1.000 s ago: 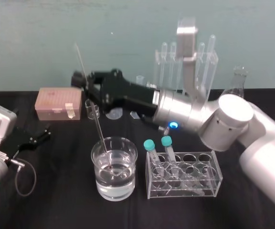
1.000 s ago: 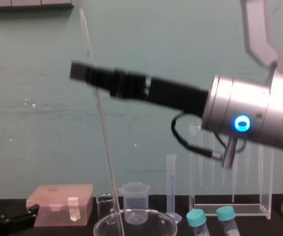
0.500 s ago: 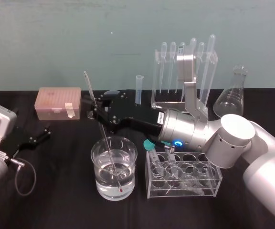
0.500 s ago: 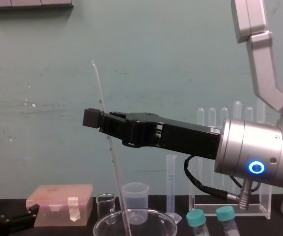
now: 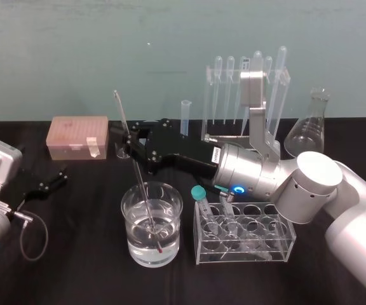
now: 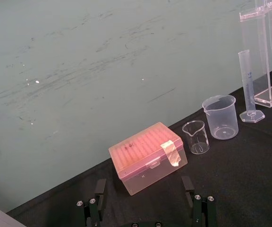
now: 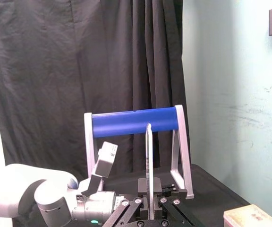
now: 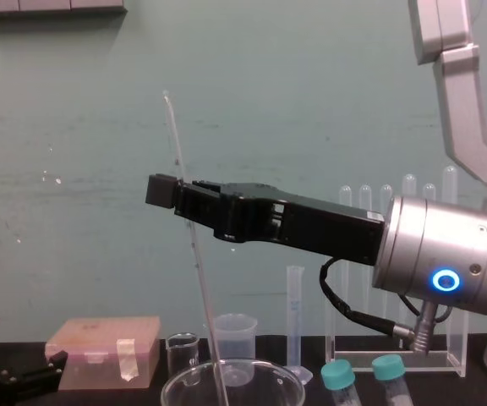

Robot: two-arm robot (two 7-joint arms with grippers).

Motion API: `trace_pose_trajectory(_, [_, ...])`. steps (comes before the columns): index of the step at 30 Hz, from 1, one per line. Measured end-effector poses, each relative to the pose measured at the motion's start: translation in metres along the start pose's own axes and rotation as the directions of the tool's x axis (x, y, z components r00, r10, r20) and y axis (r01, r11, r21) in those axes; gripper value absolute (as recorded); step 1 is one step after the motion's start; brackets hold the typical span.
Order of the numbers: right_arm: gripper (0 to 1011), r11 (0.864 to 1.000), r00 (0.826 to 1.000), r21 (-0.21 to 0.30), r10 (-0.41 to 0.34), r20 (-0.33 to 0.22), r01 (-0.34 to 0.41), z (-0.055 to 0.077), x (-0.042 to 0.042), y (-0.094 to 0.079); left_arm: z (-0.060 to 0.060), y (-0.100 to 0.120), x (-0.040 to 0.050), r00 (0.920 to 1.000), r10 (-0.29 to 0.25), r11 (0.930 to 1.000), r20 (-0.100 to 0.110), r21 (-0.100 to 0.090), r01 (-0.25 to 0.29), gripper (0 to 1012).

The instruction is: Hold the thermometer with one hand and immerse one end into the beaker, then reinsert it into the test tube rack.

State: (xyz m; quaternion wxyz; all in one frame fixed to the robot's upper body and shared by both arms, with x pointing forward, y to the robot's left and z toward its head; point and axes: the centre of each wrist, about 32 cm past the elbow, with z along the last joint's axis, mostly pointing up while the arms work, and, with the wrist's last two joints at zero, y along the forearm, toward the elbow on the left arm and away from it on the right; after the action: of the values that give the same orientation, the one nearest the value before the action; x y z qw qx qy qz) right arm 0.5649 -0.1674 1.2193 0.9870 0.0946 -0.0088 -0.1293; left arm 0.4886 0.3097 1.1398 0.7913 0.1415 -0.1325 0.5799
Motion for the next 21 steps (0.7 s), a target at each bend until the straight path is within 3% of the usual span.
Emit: trace_pose_trajectory(21, [56, 1.000, 1.000, 0.003, -0.012, 0.004, 0.012, 0.0006, -0.0013, -0.0030, 0.0000, 0.0000, 0.0000, 1.0000, 0.000, 1.0000, 0.000, 0.000, 0.000, 1008])
